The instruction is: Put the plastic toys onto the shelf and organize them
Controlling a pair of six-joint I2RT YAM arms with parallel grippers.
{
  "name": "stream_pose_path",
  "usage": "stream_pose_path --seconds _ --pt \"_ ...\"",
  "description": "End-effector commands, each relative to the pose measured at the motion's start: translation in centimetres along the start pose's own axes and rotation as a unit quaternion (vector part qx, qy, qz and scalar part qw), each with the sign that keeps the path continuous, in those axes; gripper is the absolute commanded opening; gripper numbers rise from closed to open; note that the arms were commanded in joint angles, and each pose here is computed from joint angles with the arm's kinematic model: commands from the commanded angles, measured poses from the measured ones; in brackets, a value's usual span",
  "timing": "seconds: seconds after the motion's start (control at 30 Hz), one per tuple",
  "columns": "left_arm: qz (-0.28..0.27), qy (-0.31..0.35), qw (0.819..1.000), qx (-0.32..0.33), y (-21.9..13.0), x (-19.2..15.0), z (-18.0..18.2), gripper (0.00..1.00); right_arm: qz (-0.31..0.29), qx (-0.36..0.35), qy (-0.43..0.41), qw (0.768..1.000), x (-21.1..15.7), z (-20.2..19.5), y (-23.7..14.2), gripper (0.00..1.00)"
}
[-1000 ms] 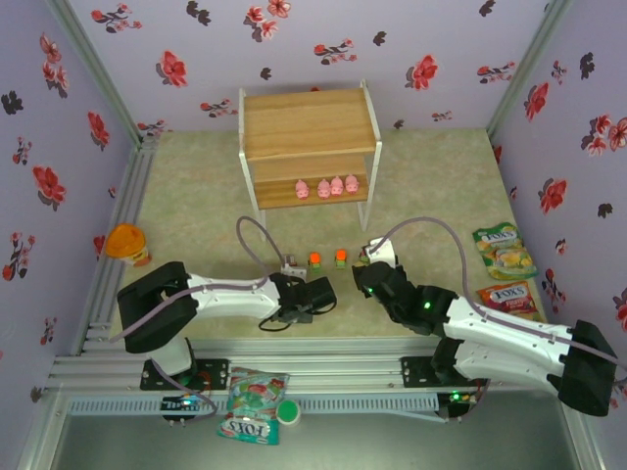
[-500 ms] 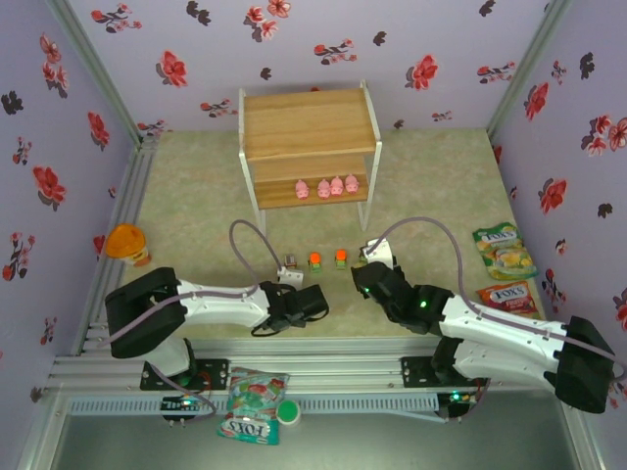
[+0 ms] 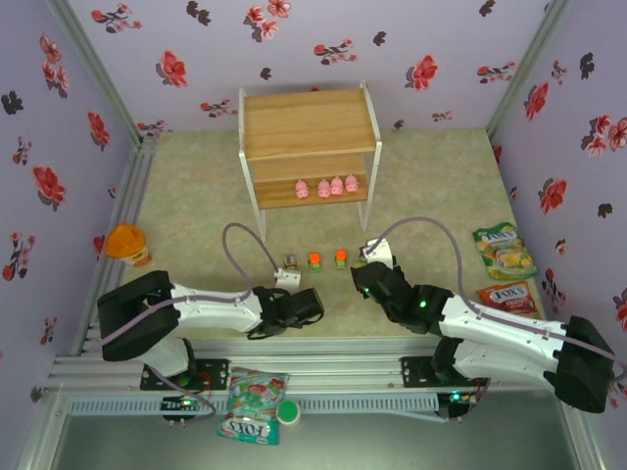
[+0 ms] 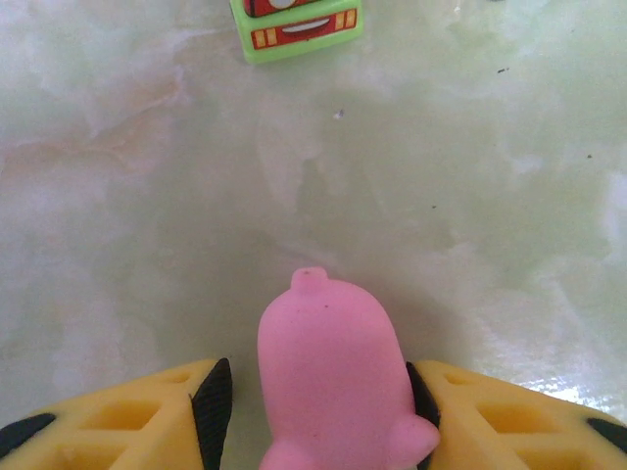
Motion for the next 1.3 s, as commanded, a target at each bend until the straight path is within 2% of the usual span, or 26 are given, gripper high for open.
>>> stream_pose_path --seconds 0.0,0.5,0.77,1.27 --pt "-0.03 0.01 1.0 0.002 0.3 0.2 0.3 0.53 0.001 -0.002 -0.003 1.0 -0.1 -0.1 0.2 0.55" --pt "-0.045 0.013 0.999 0.013 -0.3 0.3 0.1 0.42 0.001 -0.005 -0.002 1.0 -0.1 -0.2 0.2 0.55" --pt "-0.061 0.018 0.998 0.01 -1.4 0.9 0.0 0.32 0.002 -0.007 -0.004 1.0 -0.2 -0.2 0.2 0.55" --pt "-0.127 0.027 0.991 -0.009 -7.5 6.3 -1.2 0.31 -0.008 -0.009 0.004 1.0 0.0 -0.6 -0.3 0.55"
Point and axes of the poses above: each hand's point on the last joint's axis, 136 mm out from that joint toward the fingers, its own y axis out along the fingers, its own z axis along the line the jaws close on, x = y × z, the point moved 7 cm from there along -y, back along the fingers, and after that the axes turned 9 degrees about -y, right-handed, at the moved point
